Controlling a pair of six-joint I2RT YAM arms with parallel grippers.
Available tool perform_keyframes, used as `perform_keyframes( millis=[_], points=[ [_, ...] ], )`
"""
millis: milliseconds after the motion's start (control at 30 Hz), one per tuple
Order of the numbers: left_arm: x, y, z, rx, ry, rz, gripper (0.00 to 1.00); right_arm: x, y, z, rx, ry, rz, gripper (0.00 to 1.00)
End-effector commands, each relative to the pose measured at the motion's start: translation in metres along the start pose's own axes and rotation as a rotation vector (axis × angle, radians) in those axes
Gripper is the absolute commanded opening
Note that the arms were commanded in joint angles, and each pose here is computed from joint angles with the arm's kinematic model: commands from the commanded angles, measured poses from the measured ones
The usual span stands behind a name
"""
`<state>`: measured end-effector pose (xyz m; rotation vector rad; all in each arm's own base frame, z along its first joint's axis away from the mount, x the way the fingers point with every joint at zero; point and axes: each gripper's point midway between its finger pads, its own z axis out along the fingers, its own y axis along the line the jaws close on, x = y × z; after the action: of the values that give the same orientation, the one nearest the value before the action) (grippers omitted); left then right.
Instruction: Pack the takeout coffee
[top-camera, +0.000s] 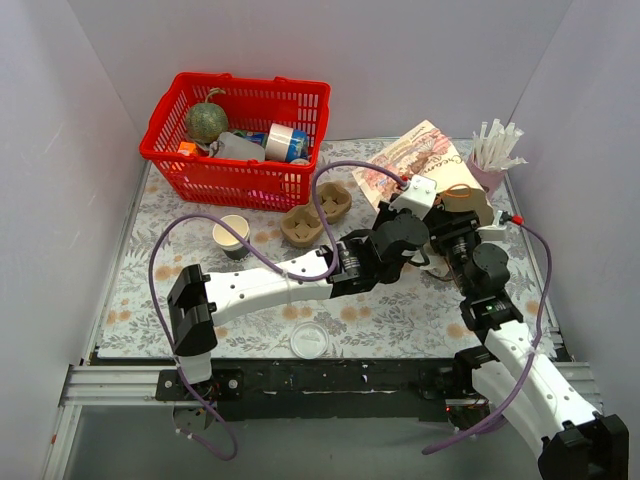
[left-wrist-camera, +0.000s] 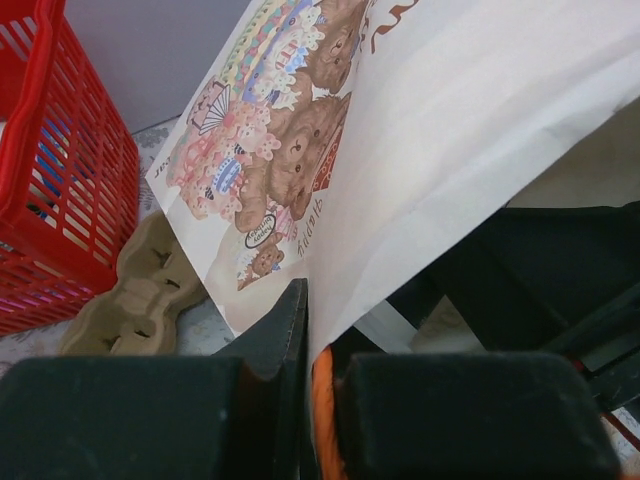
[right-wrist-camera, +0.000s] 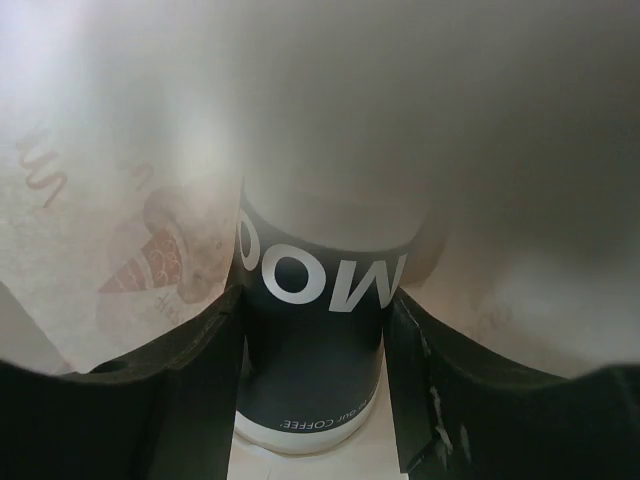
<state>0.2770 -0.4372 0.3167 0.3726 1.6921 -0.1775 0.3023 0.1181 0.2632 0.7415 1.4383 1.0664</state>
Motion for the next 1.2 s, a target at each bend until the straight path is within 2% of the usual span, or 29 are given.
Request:
perform_keyframes(
  millis=[0,333,500,600,633,700,800,1000,1167],
  points=[
    [-0.015,0.019,-0.01,0.01,0.004,-0.104,0.0,-0.01,-0.008,-0.005,0.06,-0.023,-0.152,0.43],
    [0.017,0.03,-0.012,0.027,0.076,-0.151,0.0,-0.024,0.003,-0.003,0.113,-0.005,-0.289,0.43],
    [0.025,0.033,-0.009,0.042,0.112,-0.207,0.0,-0.01,0.015,0.0,0.071,0.109,-0.294,0.39],
    [0.025,0.041,-0.005,0.025,0.135,-0.239,0.0,-0.007,0.021,0.0,0.073,0.178,-0.35,0.39],
    [0.028,0.046,-0.002,0.015,0.144,-0.239,0.0,-0.003,0.01,-0.002,0.121,0.223,-0.37,0.39],
    [0.034,0.045,-0.001,0.035,0.163,-0.247,0.0,-0.002,0.025,-0.003,0.087,0.275,-0.397,0.39],
    [0.038,0.039,0.0,0.09,0.197,-0.267,0.0,-0.001,0.037,-0.005,0.038,0.303,-0.39,0.35],
    [0.032,0.034,-0.002,0.186,0.275,-0.352,0.0,-0.008,0.052,-0.016,0.046,0.369,-0.438,0.36],
    [0.035,0.035,-0.005,0.19,0.337,-0.364,0.0,0.001,0.066,-0.027,-0.008,0.438,-0.41,0.36]
  ],
)
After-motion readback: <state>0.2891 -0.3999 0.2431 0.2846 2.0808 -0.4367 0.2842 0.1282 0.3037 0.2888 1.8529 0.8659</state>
